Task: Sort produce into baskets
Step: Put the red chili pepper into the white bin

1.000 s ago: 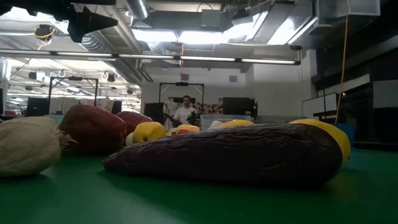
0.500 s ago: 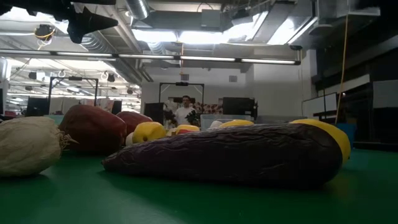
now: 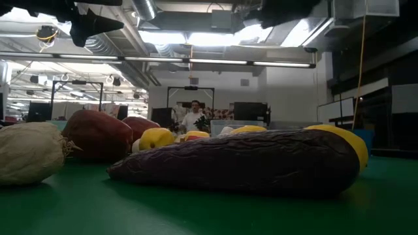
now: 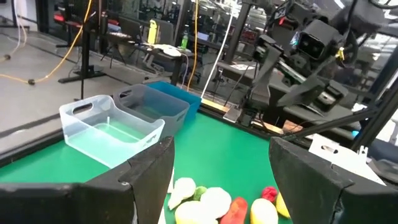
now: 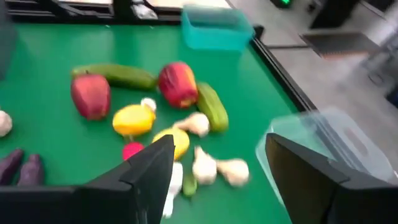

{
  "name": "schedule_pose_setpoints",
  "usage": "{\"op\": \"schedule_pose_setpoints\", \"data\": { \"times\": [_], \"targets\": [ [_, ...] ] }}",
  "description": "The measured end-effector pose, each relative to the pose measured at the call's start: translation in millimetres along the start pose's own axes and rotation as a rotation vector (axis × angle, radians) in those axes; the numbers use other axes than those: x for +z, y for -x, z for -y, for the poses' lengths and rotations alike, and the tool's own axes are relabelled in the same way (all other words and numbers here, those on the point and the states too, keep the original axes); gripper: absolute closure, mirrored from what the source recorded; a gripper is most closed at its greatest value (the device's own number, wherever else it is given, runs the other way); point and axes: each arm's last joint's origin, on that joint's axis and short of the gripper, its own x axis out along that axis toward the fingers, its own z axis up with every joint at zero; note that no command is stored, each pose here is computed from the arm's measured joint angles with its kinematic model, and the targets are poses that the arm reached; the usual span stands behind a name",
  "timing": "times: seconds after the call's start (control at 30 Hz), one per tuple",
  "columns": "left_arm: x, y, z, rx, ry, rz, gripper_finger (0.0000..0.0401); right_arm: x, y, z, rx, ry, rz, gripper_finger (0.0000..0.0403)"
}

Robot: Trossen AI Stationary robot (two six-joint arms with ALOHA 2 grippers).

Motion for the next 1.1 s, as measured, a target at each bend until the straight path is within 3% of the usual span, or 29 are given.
{"op": "schedule_pose_setpoints", "data": {
  "times": [0.1, 0.27, 0.33, 0.73, 1.1],
  "targets": [
    [0, 0, 0, 0.000, 0.031, -0.001, 0.0143, 8, -15, 7, 0.091, 0.044, 0.041, 0.0149],
    [-1, 0, 0, 0.002, 0.048, -0.006, 0.0143, 12, -39, 8, 0.374, 0.105, 0.134, 0.0149],
    [-2, 0, -1, 0.007, 0.048, -0.017, 0.0143, 11, -46, 9, 0.435, 0.112, 0.186, 0.0149],
    [-10, 0, -3, 0.032, 0.042, -0.077, 0.0143, -20, -92, 37, 0.306, -0.006, 0.257, 0.0149],
    [-10, 0, -3, 0.033, 0.085, -0.076, 0.0143, -55, -132, 2, 0.388, 0.031, 0.102, 0.0149]
  ]
}}
